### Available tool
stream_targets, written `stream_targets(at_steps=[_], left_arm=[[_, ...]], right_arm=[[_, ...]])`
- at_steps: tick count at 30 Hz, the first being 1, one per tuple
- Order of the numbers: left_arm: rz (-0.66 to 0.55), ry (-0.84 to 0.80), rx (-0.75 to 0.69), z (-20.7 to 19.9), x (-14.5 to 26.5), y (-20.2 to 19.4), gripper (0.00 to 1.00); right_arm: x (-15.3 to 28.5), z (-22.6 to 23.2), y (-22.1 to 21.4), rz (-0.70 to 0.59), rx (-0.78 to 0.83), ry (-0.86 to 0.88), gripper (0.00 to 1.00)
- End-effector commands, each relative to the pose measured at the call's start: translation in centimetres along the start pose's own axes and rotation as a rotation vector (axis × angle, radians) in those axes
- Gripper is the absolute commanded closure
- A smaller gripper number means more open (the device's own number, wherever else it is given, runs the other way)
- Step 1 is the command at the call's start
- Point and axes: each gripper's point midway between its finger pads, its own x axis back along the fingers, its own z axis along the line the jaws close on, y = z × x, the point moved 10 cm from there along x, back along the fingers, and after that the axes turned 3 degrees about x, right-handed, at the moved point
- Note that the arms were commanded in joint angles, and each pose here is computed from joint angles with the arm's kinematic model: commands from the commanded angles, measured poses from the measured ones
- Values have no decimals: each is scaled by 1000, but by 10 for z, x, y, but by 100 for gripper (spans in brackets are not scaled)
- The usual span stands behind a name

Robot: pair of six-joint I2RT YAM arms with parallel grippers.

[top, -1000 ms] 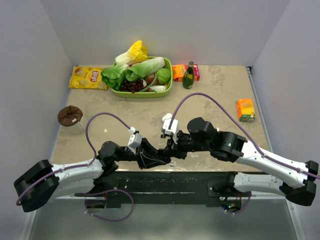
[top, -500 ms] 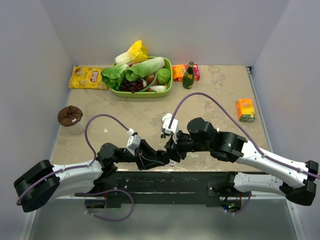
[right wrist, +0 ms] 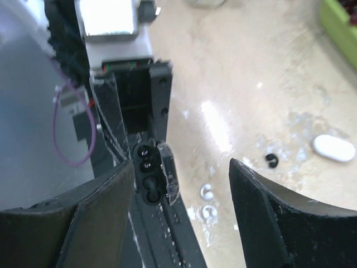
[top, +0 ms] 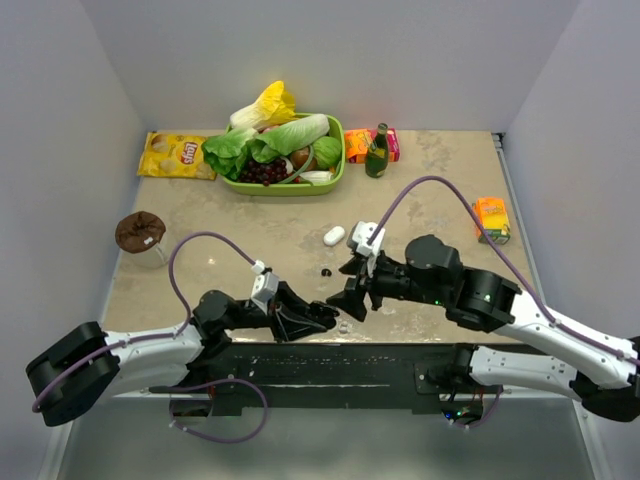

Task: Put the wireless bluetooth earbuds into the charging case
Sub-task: Open the charging case, then pick up the earbud from the center of the board.

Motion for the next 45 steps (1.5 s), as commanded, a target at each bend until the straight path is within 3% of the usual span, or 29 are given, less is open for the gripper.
stream_targets(at_steps=[1, 4, 6, 10, 11, 20, 26, 33, 45], left_arm=[[-75, -6, -85, -3, 1, 10, 100], [-76, 13, -88, -3, 4, 8, 100], [-88, 31, -100, -3, 7, 8, 100], [-87, 74, -97, -2, 16, 0, 100], [-86, 84, -106, -1, 16, 0, 100], [-123, 120, -134, -3, 23, 2, 100], [-127, 116, -137, -5, 24, 3, 100], [-129, 110, -140, -6, 24, 4, 100], [-121, 111, -137, -5, 24, 3, 100]], right_arm=[[11, -17, 15, -151, -64, -185, 27], [4, -50, -5, -108, -203, -347, 28], [-12, -60, -27, -74, -288, -354, 30], [-43, -74, -73, 17, -371, -393, 46], [-51, -76, -80, 32, -383, -395, 55], [-112, -106, -130, 163, -439, -435, 76], [-134, -123, -152, 226, -484, -425, 100], [-145, -120, -165, 229, -504, -361, 100], [-154, -129, -178, 273, -518, -407, 100]])
